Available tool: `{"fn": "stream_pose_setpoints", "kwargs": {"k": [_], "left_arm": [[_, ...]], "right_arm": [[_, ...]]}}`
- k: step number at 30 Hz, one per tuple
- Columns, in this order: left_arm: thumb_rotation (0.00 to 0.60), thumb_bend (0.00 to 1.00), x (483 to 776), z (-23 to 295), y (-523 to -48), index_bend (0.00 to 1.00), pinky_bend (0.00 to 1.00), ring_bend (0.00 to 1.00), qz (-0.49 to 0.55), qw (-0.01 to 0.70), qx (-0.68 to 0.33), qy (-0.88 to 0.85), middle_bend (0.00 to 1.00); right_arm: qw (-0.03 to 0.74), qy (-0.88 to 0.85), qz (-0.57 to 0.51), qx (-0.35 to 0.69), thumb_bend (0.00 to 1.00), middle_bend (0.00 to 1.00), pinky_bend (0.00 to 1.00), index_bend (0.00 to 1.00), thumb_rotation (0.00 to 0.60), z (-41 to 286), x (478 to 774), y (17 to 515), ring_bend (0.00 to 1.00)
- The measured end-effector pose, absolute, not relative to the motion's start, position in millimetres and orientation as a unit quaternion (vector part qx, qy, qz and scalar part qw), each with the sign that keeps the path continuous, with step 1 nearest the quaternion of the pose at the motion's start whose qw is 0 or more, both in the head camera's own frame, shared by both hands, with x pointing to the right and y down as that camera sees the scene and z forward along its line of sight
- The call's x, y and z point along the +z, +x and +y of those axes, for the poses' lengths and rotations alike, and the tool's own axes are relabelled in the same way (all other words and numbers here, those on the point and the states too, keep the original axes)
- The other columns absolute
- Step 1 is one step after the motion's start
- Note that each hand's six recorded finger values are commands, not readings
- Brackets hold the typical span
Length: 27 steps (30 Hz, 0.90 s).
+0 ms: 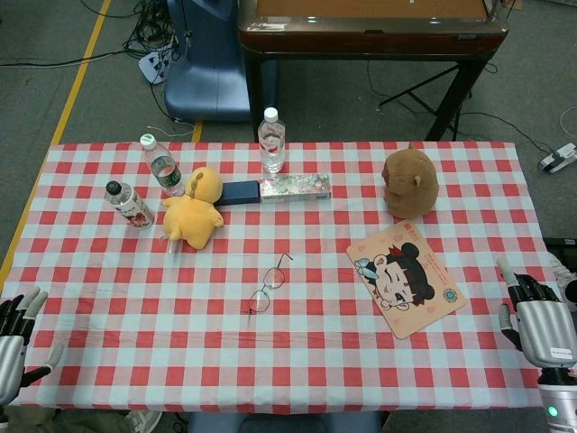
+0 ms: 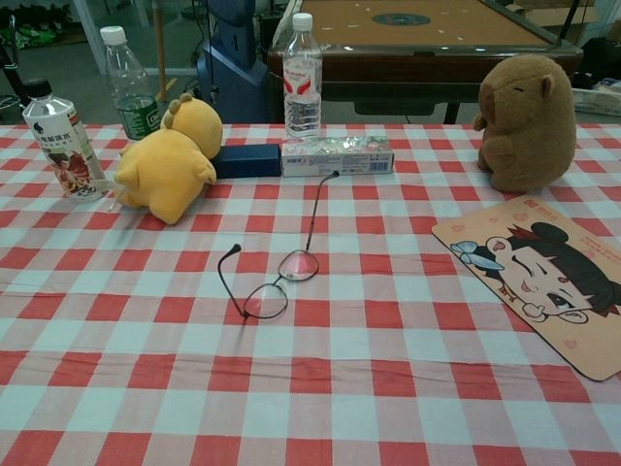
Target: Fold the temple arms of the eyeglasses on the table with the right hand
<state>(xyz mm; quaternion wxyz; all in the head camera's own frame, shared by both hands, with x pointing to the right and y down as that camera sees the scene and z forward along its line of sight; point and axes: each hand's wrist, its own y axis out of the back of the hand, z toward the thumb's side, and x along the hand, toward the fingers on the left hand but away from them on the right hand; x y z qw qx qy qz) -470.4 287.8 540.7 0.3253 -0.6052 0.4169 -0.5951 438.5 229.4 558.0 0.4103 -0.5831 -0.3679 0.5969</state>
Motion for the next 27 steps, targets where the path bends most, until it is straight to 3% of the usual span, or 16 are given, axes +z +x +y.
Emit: {"fn": "stream_pose_setpoints", "kwargs": {"k": [18, 20, 22, 24, 27], "left_arm": [[0.6, 0.32, 543, 285, -470, 0.0, 0.0, 0.0, 0.413, 0.326, -0.598, -0.604, 0.0], [0.6, 0.32, 543, 285, -470, 0.0, 0.0, 0.0, 0.412, 0.325, -0.599, -0.605, 0.0], [0.6, 0.32, 544, 285, -470, 0.0, 0.0, 0.0, 0.412, 0.324, -0.599, -0.606, 0.0], [0.6, 0.32, 545, 286, -470, 0.0, 0.0, 0.0, 0.412, 0.323, -0.598, -0.606, 0.0], [0.6, 0.32, 546, 287, -471, 0.0, 0.0, 0.0, 0.412, 0.321, -0.601, -0.605, 0.0]], "right_arm": [[0.417, -0.594, -0.357, 0.588, 0.58, 0.26, 0.32, 0.0, 0.6, 222, 564, 430, 0.23], [0.421, -0.599, -0.351, 0.584, 0.58, 0.31, 0.34, 0.0, 0.6, 218, 566, 424, 0.32], [0.426, -0.608, -0.343, 0.576, 0.58, 0.39, 0.43, 0.0, 0.6, 212, 569, 416, 0.46], [0.43, -0.618, -0.333, 0.567, 0.58, 0.53, 0.59, 0.0, 0.6, 206, 573, 406, 0.61], [0.436, -0.634, -0.317, 0.554, 0.58, 0.7, 0.74, 0.0, 0.6, 196, 581, 389, 0.76]]}}
